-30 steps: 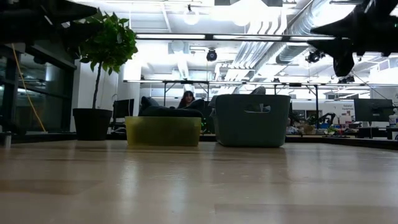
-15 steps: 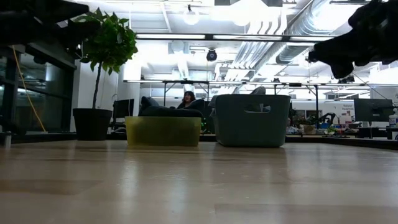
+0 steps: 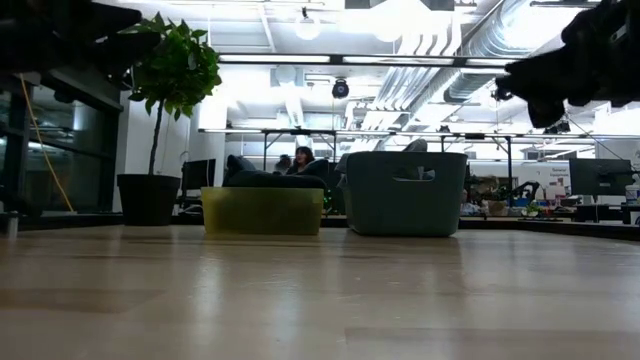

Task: Pick & Place hat
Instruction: Return to Home Position

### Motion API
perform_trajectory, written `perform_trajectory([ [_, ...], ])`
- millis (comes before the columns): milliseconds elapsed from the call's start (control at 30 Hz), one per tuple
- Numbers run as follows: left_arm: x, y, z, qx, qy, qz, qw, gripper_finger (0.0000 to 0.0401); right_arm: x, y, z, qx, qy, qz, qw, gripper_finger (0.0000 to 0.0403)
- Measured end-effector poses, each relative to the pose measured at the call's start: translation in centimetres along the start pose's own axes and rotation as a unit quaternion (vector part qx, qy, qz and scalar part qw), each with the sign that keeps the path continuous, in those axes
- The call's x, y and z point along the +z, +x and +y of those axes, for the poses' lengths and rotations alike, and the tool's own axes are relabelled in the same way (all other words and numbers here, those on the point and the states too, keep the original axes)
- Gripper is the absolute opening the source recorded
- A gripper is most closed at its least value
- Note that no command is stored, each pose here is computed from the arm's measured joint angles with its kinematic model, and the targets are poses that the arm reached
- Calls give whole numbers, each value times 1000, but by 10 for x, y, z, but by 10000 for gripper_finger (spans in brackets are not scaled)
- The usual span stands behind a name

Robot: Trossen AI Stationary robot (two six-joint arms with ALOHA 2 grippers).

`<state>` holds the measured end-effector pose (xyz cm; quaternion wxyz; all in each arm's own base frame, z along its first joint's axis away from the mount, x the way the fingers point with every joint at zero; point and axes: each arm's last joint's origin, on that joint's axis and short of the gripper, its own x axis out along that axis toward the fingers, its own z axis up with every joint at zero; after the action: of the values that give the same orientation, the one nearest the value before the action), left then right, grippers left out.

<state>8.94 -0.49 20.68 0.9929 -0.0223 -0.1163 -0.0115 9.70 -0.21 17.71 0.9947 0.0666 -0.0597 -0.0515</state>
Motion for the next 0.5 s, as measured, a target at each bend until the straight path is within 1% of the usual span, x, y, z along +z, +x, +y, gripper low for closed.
perform_trajectory([
  [67, -1, 0, 0, -3, 0, 8, 1000, 190, -5, 0, -1, -4, 14, 24, 1000, 134],
  [133, -4, 0, 0, -4, -10, 20, 1000, 190, -8, 1, -1, 1, 7, 45, 999, 134],
  [300, -16, -1, 0, -1, -9, 81, 997, 190, -14, 2, 2, 59, -31, 82, 994, 134],
  [500, -30, -5, 1, 2, -6, 158, 987, 190, -16, 3, 2, 55, -33, 92, 994, 134],
])
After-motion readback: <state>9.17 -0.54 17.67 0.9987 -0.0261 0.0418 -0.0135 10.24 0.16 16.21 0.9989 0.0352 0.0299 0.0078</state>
